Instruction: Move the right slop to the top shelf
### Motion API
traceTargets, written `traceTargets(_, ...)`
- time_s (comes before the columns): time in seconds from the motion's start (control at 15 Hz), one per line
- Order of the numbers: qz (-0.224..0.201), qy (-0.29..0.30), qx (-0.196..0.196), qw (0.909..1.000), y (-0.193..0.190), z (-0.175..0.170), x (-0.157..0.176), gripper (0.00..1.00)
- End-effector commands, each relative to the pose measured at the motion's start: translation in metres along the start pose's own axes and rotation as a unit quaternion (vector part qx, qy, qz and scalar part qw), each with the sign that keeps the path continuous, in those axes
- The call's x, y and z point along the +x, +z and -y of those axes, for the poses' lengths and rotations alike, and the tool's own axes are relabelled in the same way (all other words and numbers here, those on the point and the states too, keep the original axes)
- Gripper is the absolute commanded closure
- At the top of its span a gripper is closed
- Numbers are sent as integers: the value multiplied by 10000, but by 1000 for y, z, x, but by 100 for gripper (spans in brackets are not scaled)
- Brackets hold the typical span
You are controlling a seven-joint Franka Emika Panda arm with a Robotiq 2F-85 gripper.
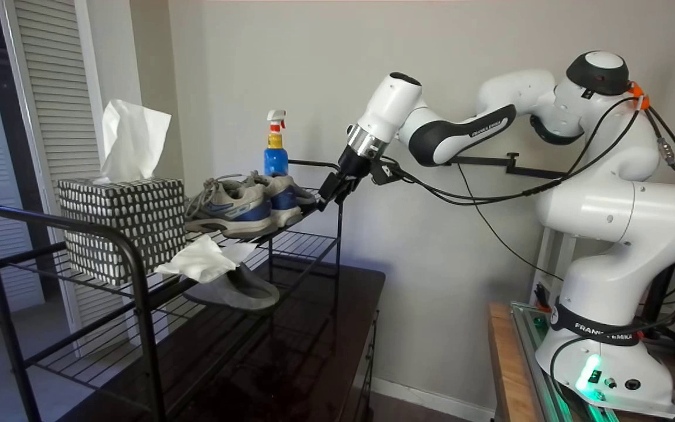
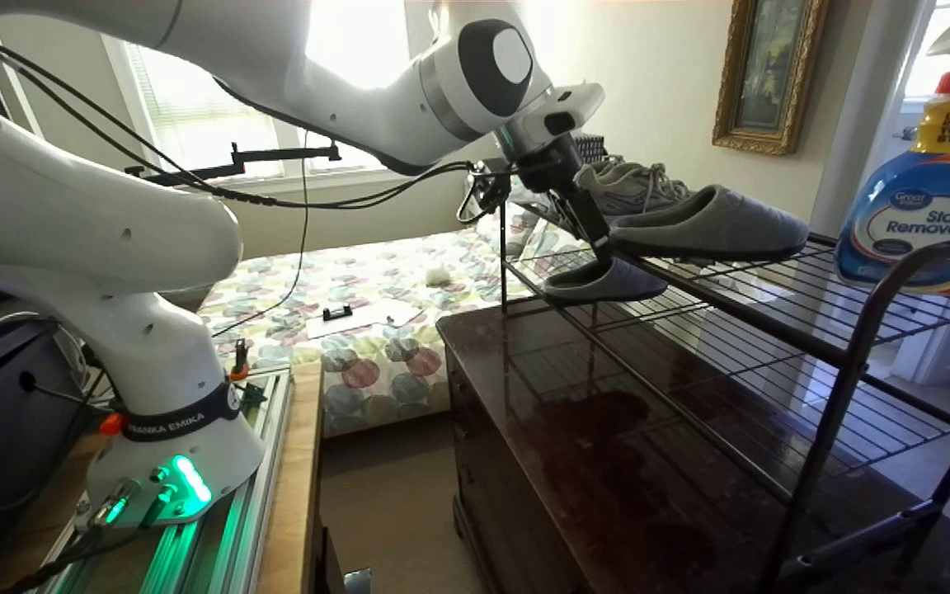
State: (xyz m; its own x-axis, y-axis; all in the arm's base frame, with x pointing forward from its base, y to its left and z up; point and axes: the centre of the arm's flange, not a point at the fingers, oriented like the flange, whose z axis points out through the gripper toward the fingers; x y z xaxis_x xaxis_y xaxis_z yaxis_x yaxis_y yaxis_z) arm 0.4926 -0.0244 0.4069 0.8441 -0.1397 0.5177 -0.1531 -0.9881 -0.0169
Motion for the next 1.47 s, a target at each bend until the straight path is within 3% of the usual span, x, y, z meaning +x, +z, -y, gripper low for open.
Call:
traceTargets(0.0,234,138,64,9996,6,0,-12,0)
traceTargets(0.27,941,-825,445,9911,10,5,-36,0)
traceTargets(0.53,1669,-1594,636,9709,16,4,-50,0)
traceTargets(0.6,1329,-1272,661,9807,19,13,-49,0)
traceTargets(0.87,1296,-1313,684,9805,19,12,-48,0)
traceTargets(0.93,1235,-1684,889,9739,25,12,-48,0)
traceTargets(1.13,1210,-2698,866,9514,21,-8,-45,0)
traceTargets(1.4,1492,-3737,779,9121,25,-28,-36,0)
